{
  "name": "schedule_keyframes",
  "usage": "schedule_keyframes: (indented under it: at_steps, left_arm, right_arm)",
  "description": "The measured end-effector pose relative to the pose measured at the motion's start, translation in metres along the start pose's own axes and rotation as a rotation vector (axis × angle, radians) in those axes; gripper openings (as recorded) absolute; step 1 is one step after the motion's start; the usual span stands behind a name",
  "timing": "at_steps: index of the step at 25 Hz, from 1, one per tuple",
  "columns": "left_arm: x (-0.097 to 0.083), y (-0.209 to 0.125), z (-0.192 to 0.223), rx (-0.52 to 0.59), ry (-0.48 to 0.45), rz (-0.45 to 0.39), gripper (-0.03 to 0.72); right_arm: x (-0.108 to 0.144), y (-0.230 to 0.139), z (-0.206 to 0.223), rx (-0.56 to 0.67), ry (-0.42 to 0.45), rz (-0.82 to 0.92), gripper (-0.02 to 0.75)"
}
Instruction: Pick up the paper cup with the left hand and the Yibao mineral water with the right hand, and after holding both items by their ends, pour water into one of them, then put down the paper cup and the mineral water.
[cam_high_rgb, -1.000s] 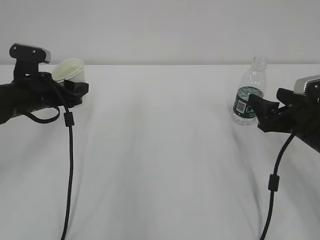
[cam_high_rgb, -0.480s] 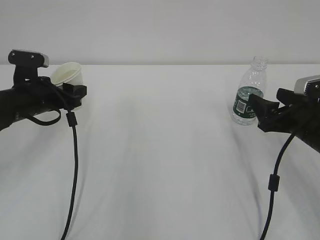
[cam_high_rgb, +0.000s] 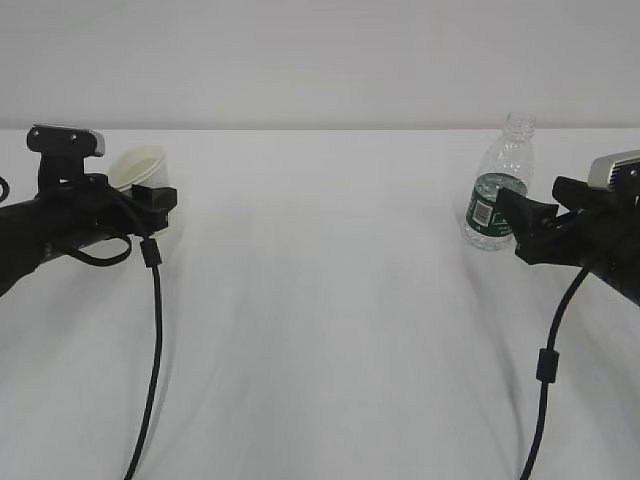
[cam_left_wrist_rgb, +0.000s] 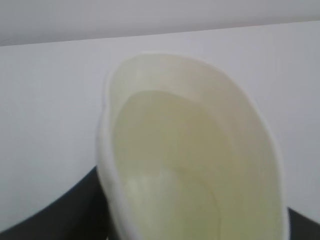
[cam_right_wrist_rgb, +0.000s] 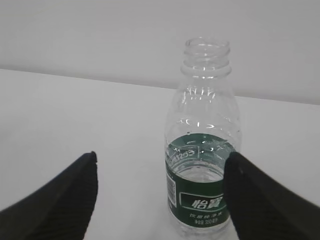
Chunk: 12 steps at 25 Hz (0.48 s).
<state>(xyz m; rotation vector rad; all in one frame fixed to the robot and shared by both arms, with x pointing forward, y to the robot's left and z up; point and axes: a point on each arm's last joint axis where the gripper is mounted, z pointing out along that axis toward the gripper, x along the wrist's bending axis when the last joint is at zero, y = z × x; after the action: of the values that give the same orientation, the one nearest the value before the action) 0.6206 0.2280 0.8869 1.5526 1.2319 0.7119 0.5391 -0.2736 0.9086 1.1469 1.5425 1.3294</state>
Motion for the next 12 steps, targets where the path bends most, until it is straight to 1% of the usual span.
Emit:
schedule_keyframes:
  at_steps: [4, 9, 12]
  left_arm:
    - [0.002, -0.006, 0.003, -0.007, 0.014, -0.019, 0.419]
    - [0.004, -0.010, 0.005, -0.013, 0.023, 0.007, 0.419]
    - [0.005, -0.016, 0.007, -0.014, 0.027, 0.004, 0.419]
  right_arm:
    - [0.000, 0.000, 0.000, 0.000, 0.001, -0.001, 0.591]
    - [0.000, 0.000, 0.000, 0.000, 0.004, -0.002, 0.591]
    - [0.001, 0.000, 0.000, 0.000, 0.006, -0.003, 0.591]
